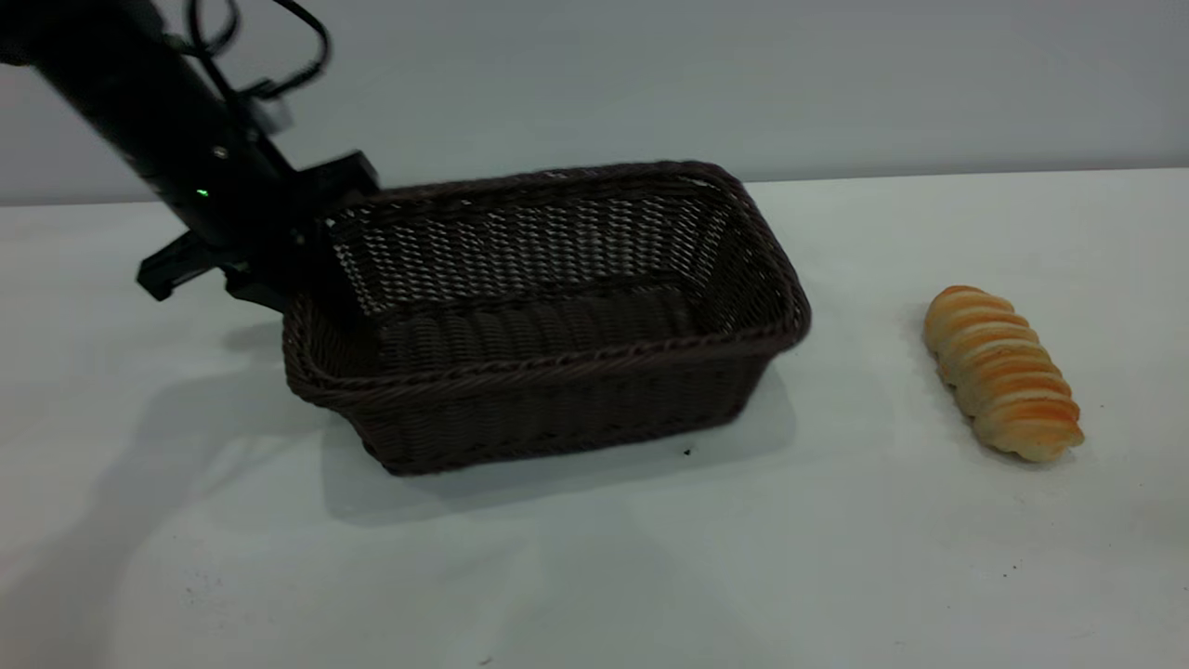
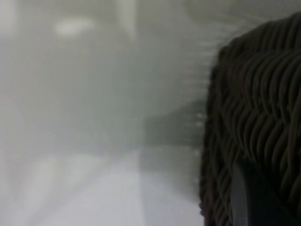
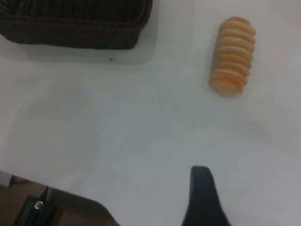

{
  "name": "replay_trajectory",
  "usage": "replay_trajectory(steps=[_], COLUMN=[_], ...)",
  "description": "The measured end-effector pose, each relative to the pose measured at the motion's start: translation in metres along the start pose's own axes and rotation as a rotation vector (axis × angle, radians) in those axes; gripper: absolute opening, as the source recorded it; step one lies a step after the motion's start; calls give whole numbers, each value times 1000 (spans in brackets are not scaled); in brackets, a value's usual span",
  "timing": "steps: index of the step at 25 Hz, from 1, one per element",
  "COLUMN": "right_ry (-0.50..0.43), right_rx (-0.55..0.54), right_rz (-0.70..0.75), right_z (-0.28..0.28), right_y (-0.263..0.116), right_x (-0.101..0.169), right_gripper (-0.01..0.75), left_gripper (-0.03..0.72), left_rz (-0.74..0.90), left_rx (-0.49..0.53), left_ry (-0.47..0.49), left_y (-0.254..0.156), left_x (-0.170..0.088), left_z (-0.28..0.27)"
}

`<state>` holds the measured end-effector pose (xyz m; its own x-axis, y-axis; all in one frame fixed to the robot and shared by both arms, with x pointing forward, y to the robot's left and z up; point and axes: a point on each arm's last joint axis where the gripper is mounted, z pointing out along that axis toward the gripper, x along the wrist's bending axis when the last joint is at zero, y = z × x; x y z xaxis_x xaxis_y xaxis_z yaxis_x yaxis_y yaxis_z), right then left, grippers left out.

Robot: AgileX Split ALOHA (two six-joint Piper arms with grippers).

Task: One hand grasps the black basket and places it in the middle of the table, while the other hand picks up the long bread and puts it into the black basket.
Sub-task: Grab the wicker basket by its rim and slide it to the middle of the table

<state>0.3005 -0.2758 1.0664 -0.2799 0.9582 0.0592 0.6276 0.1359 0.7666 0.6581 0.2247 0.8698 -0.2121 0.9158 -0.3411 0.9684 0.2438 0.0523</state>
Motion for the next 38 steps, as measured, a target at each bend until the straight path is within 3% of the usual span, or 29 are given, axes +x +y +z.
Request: replay_trajectory(steps=[10,18,25,27,33,38], right_ry=[-6,-7,-7,-7,-7,-9], right_rx=[18,19,19,19,21,26], right_rz=[-8,-7,-5,-5,-6,-7], right_z=[0,0,0,0,0,0], right_y=[-2,-2,-2,-2,-2,-2], right_x=[-1,-1,-1,-1,-1,-1], right_gripper=[506,506,506,506,506,506], left_gripper=[138,139,140,173,451,522], left_rz=[208,352,346,337,319,350], left_rx=[-40,-10,35,46,36,-3], left_ry=[168,174,164,169,185,214], left_y=[19,17,13,12,13,21], left_x=[-1,-5,-5,-5,-5,-17], left_z=[-6,3,6,6,1,-36])
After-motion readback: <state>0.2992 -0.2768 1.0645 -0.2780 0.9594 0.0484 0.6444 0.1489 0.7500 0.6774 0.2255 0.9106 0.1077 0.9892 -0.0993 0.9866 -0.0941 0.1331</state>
